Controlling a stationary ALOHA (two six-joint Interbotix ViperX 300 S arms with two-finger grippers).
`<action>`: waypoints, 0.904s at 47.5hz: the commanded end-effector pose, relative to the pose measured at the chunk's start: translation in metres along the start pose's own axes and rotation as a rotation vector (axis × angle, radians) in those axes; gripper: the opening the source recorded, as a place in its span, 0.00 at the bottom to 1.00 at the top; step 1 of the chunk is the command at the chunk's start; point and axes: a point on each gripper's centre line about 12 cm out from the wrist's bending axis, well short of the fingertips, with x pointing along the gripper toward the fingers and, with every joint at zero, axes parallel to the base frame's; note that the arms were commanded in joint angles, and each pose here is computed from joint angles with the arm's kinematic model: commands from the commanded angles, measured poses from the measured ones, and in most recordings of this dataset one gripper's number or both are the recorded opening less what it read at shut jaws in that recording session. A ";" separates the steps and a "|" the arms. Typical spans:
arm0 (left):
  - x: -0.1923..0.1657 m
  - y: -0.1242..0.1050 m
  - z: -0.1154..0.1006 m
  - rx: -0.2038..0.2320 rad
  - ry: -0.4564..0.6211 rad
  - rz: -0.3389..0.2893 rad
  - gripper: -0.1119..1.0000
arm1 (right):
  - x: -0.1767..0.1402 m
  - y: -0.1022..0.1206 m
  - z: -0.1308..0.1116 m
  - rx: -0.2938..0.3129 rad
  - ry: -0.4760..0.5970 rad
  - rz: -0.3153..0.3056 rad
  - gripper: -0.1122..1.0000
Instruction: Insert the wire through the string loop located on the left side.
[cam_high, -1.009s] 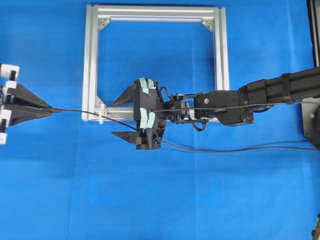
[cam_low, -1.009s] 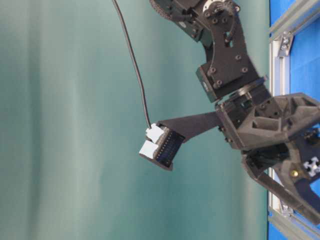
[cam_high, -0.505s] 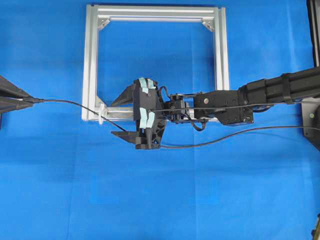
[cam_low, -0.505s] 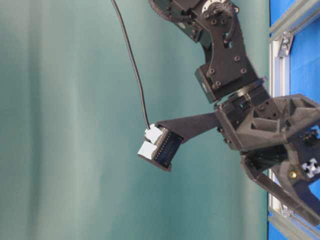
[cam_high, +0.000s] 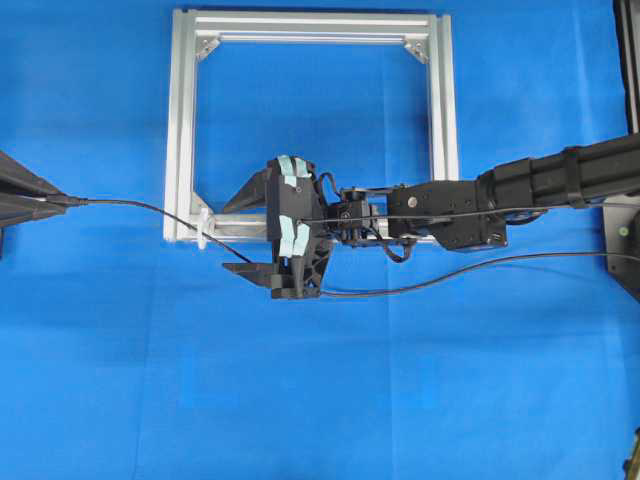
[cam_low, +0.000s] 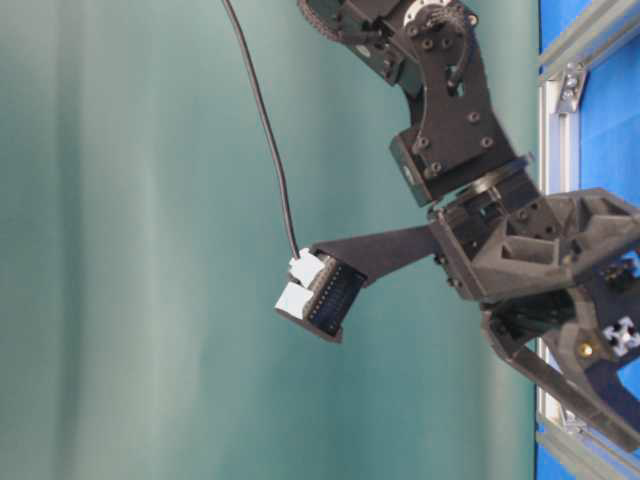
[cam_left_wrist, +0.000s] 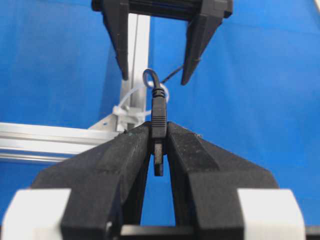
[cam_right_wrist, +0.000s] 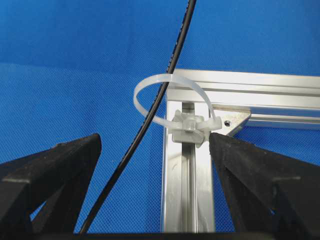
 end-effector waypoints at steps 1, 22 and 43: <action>0.000 -0.001 0.008 0.000 -0.011 0.001 0.20 | -0.002 0.003 0.018 0.004 -0.049 0.007 0.98; 0.000 -0.001 0.008 0.000 -0.012 0.000 0.87 | -0.002 0.003 0.019 0.004 -0.050 0.007 0.98; -0.001 -0.002 0.019 0.000 -0.103 -0.006 0.87 | -0.018 0.008 0.054 0.004 -0.087 0.012 0.98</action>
